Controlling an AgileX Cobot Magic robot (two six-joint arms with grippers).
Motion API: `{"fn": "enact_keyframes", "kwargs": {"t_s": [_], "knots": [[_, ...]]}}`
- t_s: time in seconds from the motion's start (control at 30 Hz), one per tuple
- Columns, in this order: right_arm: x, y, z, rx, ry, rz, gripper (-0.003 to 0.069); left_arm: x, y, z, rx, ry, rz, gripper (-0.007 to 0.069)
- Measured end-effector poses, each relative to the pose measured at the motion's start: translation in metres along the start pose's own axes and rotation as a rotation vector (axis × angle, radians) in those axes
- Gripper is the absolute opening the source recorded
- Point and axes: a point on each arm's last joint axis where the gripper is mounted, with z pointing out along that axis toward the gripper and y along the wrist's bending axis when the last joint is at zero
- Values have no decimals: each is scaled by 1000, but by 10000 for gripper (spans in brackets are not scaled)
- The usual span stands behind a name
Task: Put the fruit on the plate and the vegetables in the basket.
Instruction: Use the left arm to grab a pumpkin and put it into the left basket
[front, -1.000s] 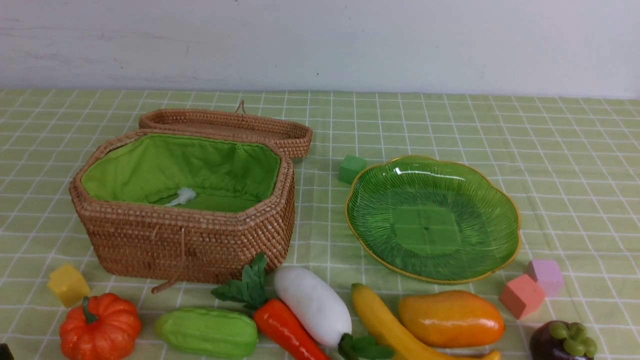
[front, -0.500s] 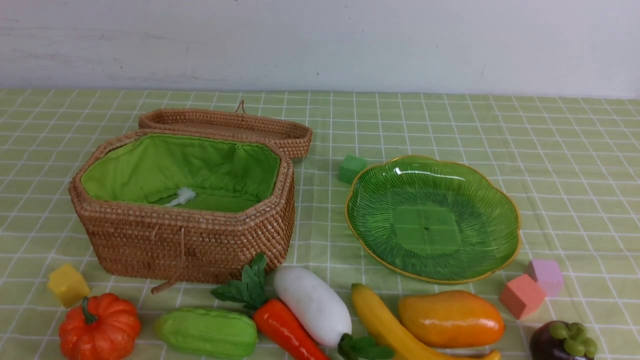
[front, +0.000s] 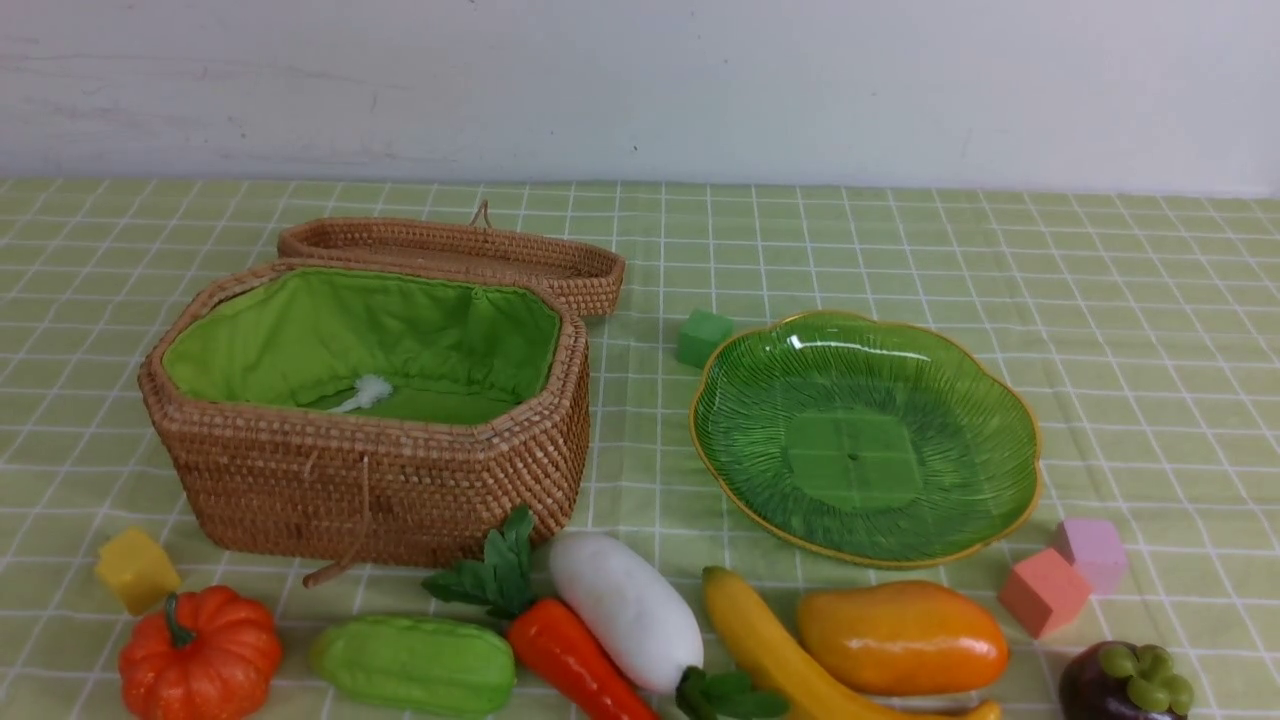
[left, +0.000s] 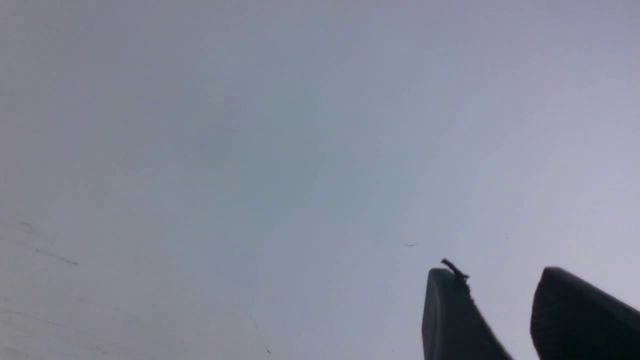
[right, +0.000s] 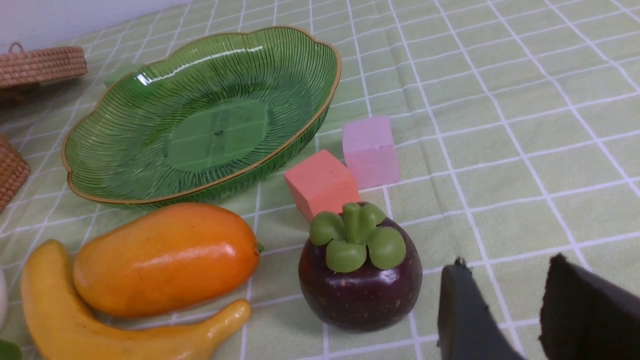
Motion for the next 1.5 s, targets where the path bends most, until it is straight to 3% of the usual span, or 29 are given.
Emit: {"fn": "enact_keyframes", "kwargs": {"t_s": [0.17, 0.37, 0.47, 0.83, 1.07, 1.3, 1.5], "knots": [[0, 0, 0, 0, 0, 0, 240, -16, -6, 38, -125, 216, 7, 239], [0, 0, 0, 0, 0, 0, 240, 19, 14, 68, -330, 591, 8, 239], [0, 0, 0, 0, 0, 0, 240, 34, 22, 76, -387, 697, 21, 239], [0, 0, 0, 0, 1, 0, 240, 71, 35, 91, -482, 918, -58, 239], [0, 0, 0, 0, 1, 0, 240, 106, 31, 97, -459, 1134, -57, 239], [0, 0, 0, 0, 1, 0, 240, 112, 32, 96, -473, 1181, -54, 239], [0, 0, 0, 0, 1, 0, 240, 114, 33, 91, -550, 1229, -105, 267]]}}
